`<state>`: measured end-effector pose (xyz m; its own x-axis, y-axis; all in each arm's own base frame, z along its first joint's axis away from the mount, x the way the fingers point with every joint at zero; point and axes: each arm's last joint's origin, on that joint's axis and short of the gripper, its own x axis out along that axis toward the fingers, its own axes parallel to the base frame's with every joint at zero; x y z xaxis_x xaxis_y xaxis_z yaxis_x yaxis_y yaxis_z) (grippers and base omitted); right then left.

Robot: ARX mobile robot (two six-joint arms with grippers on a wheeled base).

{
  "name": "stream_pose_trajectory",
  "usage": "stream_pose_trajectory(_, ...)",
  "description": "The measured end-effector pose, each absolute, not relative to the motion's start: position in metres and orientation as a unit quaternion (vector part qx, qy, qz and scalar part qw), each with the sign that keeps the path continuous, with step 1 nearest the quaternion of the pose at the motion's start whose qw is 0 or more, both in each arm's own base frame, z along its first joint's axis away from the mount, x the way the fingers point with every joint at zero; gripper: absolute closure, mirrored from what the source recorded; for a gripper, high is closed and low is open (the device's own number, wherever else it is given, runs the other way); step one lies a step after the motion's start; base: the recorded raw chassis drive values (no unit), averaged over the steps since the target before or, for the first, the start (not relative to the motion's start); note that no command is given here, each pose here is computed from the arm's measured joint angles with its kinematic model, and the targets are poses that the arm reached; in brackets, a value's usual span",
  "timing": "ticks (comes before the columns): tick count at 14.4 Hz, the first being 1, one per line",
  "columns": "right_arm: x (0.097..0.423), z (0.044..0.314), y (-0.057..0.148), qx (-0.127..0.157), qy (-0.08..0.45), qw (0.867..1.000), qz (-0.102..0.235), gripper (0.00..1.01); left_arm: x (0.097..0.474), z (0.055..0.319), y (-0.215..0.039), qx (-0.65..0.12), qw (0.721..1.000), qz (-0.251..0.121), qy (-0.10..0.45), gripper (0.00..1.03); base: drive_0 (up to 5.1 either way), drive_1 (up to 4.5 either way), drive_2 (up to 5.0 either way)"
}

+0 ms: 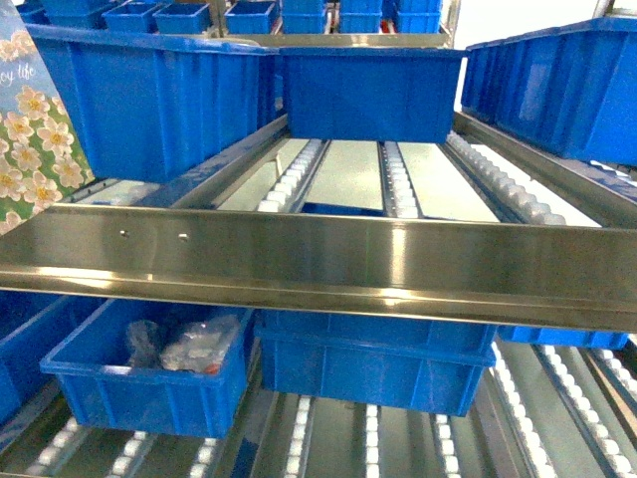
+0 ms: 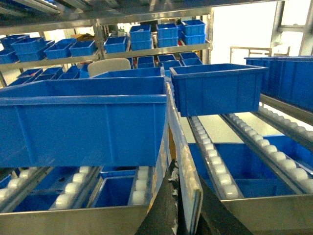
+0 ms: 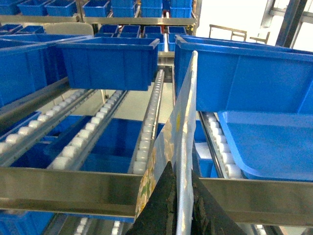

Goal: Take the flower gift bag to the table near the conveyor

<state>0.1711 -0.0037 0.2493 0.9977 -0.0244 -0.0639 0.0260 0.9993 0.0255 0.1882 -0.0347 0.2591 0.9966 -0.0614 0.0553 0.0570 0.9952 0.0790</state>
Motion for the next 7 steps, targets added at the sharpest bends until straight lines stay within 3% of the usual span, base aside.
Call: stream_pose_trajectory(7,0.1711,0.2492,-0.0037,0.013,0.032,0.999,-0.013,0.98,0.1882,0.2589,-0.0346,0.039,0.998,-0.03,-0.028,1.01,-5.0,2.45,2.5)
